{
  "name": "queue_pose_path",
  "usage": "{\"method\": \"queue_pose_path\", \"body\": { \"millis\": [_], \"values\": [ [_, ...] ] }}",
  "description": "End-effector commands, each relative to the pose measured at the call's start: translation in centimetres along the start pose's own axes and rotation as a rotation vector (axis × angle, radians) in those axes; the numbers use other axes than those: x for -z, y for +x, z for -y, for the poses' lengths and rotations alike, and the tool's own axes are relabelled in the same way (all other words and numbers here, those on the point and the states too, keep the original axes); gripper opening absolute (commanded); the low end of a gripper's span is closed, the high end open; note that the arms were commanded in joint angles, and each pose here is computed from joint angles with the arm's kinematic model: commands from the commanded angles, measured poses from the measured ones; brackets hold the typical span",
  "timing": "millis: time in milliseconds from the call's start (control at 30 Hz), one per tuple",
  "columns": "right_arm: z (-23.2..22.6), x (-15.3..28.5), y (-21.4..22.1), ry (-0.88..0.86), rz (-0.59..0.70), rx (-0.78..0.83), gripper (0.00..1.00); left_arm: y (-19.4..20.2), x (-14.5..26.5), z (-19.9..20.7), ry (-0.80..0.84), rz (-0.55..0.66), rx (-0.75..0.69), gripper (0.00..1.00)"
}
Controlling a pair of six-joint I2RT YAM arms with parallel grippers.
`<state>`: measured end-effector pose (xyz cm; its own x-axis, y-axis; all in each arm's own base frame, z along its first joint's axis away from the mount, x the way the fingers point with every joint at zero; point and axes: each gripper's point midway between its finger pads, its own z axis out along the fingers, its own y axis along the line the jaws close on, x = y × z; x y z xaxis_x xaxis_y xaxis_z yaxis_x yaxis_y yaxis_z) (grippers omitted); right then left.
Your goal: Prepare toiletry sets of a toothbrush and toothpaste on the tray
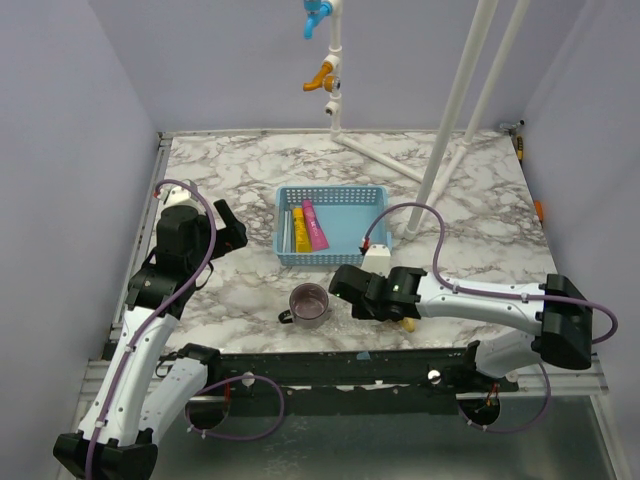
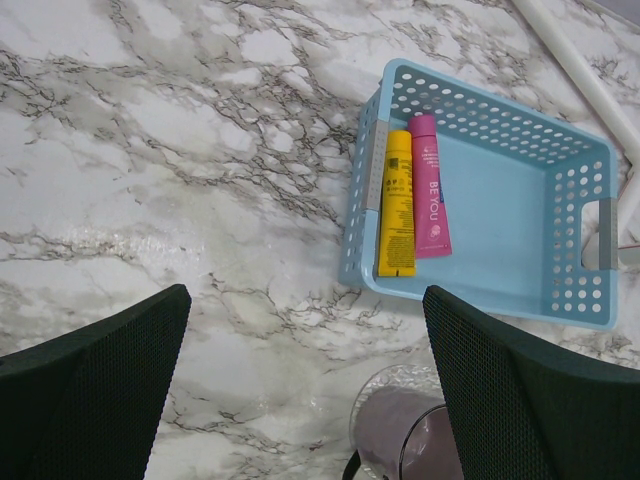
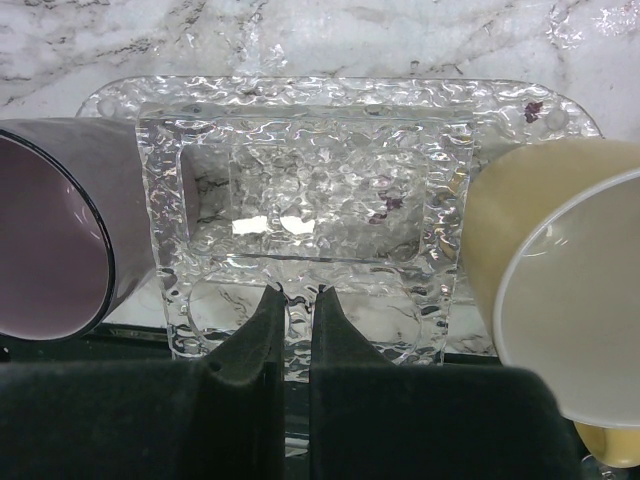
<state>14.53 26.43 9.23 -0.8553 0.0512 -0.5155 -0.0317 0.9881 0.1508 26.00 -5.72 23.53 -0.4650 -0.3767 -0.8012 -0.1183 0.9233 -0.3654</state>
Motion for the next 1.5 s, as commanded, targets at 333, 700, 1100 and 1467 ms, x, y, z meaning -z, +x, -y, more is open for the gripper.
{"method": "queue_pose_path", "body": {
  "millis": [333, 700, 1100, 1467],
  "values": [
    [0.0, -0.5, 0.6, -0.004, -0.024, 0.018, 0.01, -0.8, 0.2, 0.2, 0.004, 0.022, 0.009, 0.99],
    [0.6, -0.6, 0.9, 0.032, -0.035, 0.011, 0.02, -0.8, 0.2, 0.3, 0.01, 0.022, 0.01, 0.99],
    [0.6, 0.1, 0.2, 0.039, -0.018, -0.003, 0.21, -0.9, 0.3, 0.4, 0.013, 0.024, 0.011, 0.99],
    [0.5, 1.5, -1.3, 0.045, 0.017, -0.006, 0.33, -0.9, 0.3, 0.3, 0.01, 0.028, 0.01, 0.99]
  ]
}}
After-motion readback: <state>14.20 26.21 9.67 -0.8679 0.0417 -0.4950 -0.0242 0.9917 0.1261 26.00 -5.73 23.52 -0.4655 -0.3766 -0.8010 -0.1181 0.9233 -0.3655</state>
